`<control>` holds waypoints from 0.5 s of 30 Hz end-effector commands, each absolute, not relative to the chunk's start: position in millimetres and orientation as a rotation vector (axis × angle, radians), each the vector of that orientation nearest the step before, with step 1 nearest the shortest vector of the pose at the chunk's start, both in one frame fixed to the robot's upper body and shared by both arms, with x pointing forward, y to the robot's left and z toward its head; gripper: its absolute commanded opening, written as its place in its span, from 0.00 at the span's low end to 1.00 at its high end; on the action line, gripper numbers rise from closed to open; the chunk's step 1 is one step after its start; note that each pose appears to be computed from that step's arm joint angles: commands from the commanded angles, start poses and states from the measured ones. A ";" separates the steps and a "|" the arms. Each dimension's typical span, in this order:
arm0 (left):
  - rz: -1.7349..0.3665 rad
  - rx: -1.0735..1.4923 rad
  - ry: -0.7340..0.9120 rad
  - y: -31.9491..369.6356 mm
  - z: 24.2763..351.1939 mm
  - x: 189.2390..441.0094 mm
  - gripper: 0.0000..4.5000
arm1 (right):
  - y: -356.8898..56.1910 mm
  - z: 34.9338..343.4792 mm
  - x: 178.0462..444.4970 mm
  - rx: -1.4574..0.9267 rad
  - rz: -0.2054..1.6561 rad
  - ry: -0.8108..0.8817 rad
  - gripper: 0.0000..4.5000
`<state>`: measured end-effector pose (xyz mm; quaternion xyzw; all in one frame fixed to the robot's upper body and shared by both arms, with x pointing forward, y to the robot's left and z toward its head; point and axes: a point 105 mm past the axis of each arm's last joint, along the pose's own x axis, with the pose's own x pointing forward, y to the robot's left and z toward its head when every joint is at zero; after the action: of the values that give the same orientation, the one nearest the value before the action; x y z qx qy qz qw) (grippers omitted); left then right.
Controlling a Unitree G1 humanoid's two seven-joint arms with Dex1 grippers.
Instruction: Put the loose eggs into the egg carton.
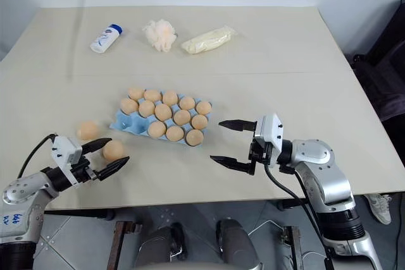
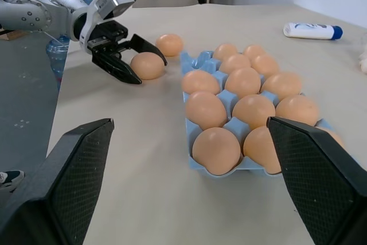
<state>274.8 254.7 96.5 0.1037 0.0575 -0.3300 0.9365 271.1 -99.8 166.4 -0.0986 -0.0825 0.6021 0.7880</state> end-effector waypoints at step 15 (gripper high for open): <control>-0.747 0.159 -0.066 230.5 147.8 291.2 0.62 | -89.1 167.0 262.4 -0.202 1.295 -0.202 1.00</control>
<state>284.0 241.1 128.7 0.0801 0.0009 -0.3509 0.9330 267.2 -91.5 159.8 -0.0868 -0.0754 0.5994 0.7922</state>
